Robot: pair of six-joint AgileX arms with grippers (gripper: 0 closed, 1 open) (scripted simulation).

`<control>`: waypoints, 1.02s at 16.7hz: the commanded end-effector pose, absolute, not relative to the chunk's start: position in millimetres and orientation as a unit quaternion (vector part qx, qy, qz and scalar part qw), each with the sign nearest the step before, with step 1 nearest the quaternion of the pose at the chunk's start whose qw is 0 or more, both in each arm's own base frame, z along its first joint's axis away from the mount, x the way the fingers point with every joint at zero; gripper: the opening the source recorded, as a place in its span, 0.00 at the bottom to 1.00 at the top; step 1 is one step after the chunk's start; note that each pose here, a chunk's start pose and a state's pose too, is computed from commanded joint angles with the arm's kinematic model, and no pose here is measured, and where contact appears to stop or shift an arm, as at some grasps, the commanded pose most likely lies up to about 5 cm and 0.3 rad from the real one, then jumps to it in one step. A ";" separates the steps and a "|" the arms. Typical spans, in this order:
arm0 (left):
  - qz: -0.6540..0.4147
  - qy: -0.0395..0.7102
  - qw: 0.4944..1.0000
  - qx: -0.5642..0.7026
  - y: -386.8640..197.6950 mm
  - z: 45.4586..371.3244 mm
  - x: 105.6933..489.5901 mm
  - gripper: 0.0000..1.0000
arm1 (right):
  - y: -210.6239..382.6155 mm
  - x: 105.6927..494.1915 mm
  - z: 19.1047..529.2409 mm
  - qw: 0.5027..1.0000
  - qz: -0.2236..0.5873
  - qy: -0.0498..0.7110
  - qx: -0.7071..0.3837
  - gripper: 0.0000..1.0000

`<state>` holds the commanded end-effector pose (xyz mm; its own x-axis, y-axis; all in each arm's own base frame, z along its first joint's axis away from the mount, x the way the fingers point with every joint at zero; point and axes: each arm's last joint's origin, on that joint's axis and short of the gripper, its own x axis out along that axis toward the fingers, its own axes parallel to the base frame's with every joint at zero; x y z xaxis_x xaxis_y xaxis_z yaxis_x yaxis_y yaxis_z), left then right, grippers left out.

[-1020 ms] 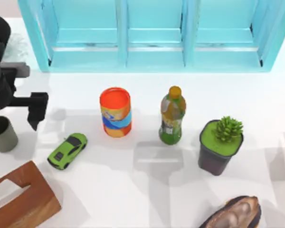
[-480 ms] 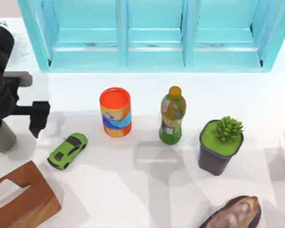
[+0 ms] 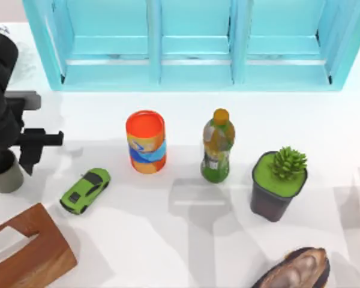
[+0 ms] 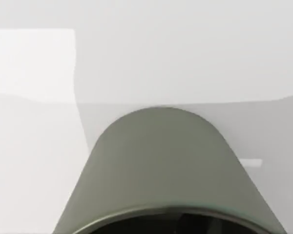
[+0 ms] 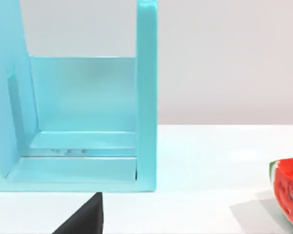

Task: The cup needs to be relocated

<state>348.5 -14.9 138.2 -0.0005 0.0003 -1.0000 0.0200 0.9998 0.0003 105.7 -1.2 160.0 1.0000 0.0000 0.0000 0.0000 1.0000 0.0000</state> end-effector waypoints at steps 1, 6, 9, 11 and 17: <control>-0.007 0.707 0.707 0.007 -14.9 138.2 348.5 0.17 | -1.2 105.7 160.0 1.000 0.000 0.000 0.000 1.00; -0.007 0.707 0.707 0.007 -14.9 138.2 348.5 0.00 | -1.2 105.7 160.0 1.000 0.000 0.000 0.000 1.00; -0.007 0.707 0.707 0.007 -14.9 138.2 348.5 0.00 | -1.2 105.7 160.0 1.000 0.000 0.000 0.000 1.00; -0.007 0.707 0.707 0.007 -14.9 138.2 348.5 0.00 | -1.2 105.7 160.0 1.000 0.000 0.000 0.000 1.00; -0.010 0.715 0.699 0.003 25.9 148.0 364.8 0.00 | -1.2 105.7 160.0 1.000 0.000 0.000 0.000 1.00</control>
